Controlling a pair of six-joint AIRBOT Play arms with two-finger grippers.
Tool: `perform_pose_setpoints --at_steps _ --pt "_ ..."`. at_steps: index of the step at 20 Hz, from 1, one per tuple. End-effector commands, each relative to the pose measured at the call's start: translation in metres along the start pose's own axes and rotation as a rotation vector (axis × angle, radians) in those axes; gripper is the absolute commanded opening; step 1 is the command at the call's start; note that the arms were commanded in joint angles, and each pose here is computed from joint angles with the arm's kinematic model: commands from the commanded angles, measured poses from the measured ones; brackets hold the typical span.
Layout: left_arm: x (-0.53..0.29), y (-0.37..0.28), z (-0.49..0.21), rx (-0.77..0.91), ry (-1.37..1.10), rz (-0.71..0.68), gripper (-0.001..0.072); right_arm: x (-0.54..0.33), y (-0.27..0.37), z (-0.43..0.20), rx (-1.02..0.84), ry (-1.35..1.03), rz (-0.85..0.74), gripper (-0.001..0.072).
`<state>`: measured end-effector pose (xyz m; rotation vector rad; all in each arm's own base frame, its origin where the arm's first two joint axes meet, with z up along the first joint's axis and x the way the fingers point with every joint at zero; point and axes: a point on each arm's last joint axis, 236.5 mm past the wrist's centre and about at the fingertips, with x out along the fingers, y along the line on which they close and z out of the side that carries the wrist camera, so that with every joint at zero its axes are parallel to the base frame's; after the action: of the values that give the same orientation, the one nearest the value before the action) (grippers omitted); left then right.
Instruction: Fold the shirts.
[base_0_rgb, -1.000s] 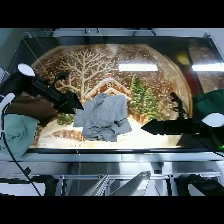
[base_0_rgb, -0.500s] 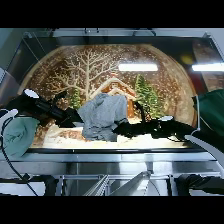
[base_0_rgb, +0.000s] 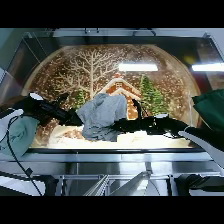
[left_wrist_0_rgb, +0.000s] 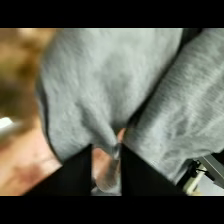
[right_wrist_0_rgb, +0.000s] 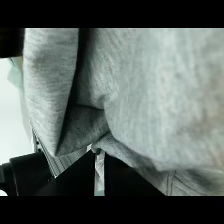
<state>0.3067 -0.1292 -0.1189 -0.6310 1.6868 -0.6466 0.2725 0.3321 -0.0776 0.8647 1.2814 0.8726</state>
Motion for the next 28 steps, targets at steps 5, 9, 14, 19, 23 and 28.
perform_pose_setpoints --at_steps 5,9,14,19,23,28 --pt "-0.016 -0.009 0.034 0.072 -0.073 0.019 0.0012 -0.007 0.019 0.003 -0.049 -0.011 0.029 0.0011" --pt "-0.091 -0.070 0.049 0.241 -0.246 0.028 0.0012 -0.066 0.077 0.027 -0.147 -0.067 0.165 0.0011" --pt "-0.285 -0.230 0.021 0.609 -0.776 0.044 0.0012 -0.256 0.197 0.094 -0.481 -0.473 0.250 0.0011" --pt "-0.409 -0.308 -0.082 0.781 -1.179 0.277 0.0014 -0.408 0.283 0.081 -0.770 -0.904 0.040 0.0011" --pt "-0.432 -0.327 -0.122 0.808 -1.317 0.365 0.0014 -0.419 0.300 0.062 -0.835 -0.958 0.002 0.0011" --pt "-0.425 -0.402 -0.160 1.047 -1.331 0.303 0.0014 -0.425 0.364 0.028 -0.984 -0.976 0.245 0.0011"
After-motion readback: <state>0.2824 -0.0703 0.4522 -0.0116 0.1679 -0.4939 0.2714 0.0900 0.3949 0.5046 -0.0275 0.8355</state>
